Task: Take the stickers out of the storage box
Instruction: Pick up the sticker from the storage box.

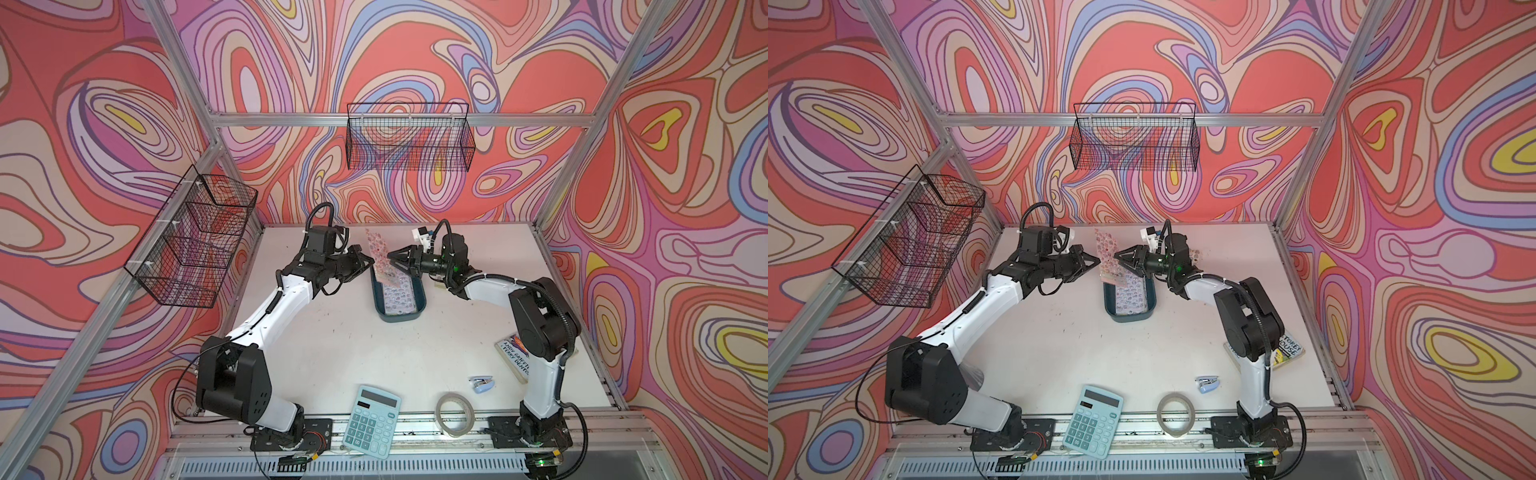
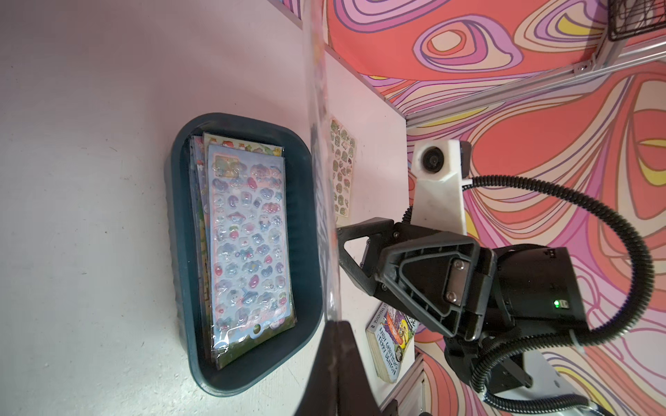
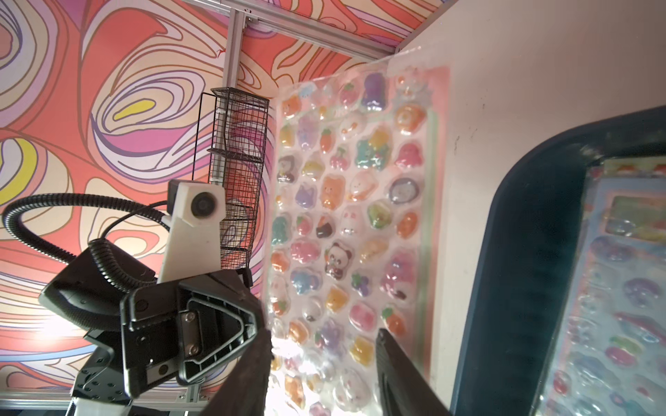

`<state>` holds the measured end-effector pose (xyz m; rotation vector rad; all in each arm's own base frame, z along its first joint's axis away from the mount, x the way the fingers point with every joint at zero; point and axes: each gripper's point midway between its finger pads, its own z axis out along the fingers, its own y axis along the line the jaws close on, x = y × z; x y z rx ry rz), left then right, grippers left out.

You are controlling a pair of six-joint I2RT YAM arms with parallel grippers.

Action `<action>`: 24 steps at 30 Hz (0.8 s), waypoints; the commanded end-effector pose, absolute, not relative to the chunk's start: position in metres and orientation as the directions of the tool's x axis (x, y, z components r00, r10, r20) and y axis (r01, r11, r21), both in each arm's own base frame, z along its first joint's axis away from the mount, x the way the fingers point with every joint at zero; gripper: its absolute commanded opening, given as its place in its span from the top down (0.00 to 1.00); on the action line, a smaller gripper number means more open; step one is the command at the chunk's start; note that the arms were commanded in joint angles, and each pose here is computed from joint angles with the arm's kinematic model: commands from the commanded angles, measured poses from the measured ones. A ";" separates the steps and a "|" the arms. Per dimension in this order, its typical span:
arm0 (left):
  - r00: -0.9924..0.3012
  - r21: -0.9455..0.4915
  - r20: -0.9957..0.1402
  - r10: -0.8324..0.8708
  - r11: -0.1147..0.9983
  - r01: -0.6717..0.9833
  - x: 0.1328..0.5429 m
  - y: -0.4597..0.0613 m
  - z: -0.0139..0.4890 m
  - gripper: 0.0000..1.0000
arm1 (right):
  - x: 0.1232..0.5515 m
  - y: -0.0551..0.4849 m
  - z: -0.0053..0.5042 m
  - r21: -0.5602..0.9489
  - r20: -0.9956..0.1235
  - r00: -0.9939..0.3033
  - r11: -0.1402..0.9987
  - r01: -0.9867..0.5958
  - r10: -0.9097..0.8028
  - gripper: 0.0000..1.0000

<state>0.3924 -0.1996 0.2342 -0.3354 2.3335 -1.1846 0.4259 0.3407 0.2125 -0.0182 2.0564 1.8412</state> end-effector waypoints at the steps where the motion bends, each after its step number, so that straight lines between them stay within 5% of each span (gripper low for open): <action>1: -0.840 -0.845 -0.320 -0.439 0.534 0.042 0.391 -0.202 0.254 1.00 | 0.424 0.342 0.215 0.958 -0.283 -0.930 0.109 -0.265 0.233 0.51; 15: -0.827 -0.850 -0.329 -0.456 0.524 0.050 0.385 -0.192 0.267 1.00 | 0.429 0.344 0.202 0.963 -0.264 -0.936 0.118 -0.242 0.232 0.51; 24: -0.841 -0.867 -0.300 -0.451 0.496 0.044 0.389 -0.197 0.259 1.00 | 0.426 0.345 0.226 0.969 -0.240 -0.941 0.002 -0.247 0.238 0.53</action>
